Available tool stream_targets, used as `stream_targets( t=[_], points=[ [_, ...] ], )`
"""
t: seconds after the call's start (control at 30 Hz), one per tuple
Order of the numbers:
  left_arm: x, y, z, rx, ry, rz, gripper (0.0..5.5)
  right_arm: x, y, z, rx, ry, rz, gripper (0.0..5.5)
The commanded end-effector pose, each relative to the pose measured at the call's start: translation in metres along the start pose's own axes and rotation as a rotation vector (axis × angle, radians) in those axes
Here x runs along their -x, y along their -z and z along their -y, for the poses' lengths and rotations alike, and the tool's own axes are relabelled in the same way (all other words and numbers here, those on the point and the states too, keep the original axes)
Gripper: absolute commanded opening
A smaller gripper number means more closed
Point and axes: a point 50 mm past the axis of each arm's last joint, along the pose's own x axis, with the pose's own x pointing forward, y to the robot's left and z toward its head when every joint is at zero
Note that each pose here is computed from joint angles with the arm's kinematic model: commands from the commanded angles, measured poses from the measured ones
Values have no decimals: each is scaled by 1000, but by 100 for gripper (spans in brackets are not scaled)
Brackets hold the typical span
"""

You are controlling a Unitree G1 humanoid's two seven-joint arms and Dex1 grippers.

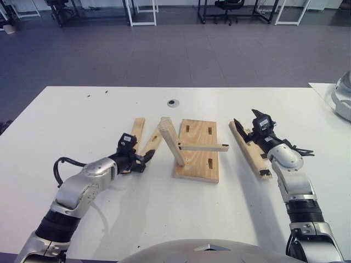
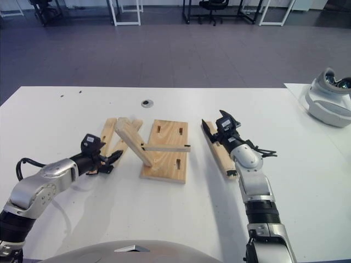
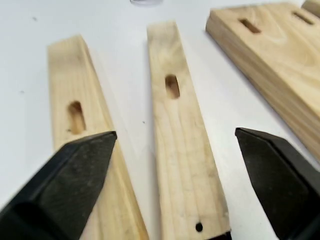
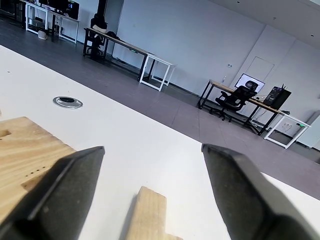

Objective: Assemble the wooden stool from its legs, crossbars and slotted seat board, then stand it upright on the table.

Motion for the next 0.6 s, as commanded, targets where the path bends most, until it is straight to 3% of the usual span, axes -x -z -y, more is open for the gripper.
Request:
stream_targets(
  t=[0.03,0.2,0.33,0.6],
  points=[
    [-7,9,7,-15,45,-49,436,-2,0,-5,-2,-14,-1,363],
    [-11,14,1,-121,-5,-120,414,-6,0,-9,3,-36,-6,363],
    [-12,17,-5,-216,-48,-158,337,-6,2,-12,5,-42,-11,363],
    [-13,-8,7,-137,31,15,218,-10,1,-6,-25,-38,-27,363]
  ],
)
